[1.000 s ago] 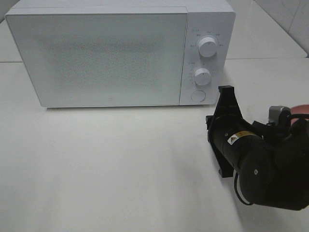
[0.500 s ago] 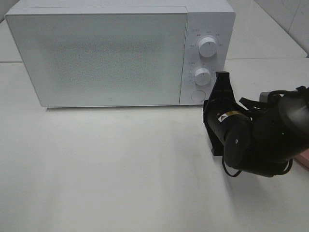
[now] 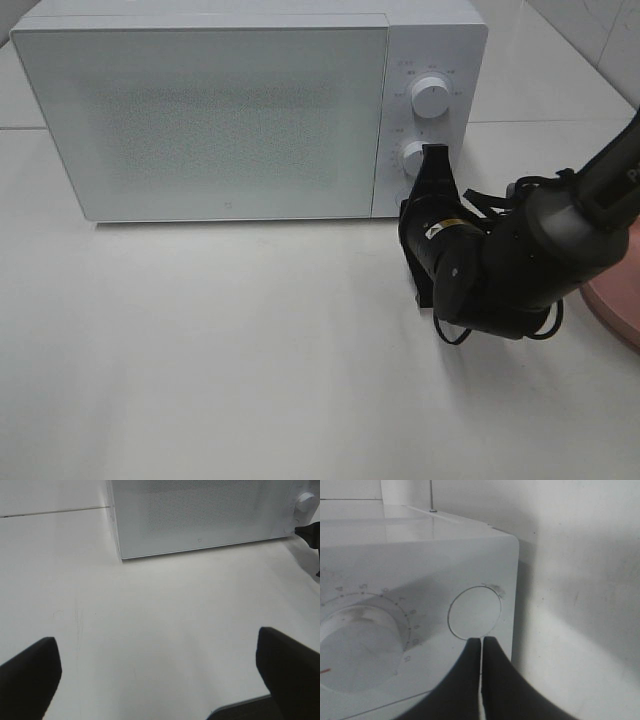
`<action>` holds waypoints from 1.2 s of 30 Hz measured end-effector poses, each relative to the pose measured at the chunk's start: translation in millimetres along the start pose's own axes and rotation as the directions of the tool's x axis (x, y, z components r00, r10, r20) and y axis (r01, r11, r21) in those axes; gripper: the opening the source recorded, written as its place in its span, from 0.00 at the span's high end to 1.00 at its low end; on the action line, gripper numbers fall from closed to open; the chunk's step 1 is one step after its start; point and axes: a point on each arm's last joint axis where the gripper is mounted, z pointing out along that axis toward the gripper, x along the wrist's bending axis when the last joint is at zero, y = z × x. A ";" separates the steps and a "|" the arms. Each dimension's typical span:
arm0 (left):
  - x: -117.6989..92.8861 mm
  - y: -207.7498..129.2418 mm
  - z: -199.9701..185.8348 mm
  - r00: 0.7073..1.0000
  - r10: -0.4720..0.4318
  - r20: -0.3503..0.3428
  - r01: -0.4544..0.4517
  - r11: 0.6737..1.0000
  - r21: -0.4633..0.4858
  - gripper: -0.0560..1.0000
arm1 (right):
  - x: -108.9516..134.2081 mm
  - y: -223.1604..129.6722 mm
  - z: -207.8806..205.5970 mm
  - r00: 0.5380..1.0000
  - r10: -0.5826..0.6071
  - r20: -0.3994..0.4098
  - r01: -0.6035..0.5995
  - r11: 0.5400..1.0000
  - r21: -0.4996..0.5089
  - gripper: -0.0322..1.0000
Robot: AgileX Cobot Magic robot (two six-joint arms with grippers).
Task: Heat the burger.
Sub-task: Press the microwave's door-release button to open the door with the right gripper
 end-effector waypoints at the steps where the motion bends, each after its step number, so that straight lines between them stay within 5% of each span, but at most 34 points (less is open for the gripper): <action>1: 0.0 0.0 0.0 1.000 0.000 0.000 0.000 1.000 0.000 0.02 | -0.5 -1.3 4.2 1.000 0.004 0.004 -0.004 1.000 -0.001 0.96; 36: 0.0 0.0 0.0 1.000 0.000 0.000 0.000 1.000 0.000 0.02 | 7.3 7.3 39.5 1.000 -0.023 -0.008 0.023 0.999 -0.043 0.96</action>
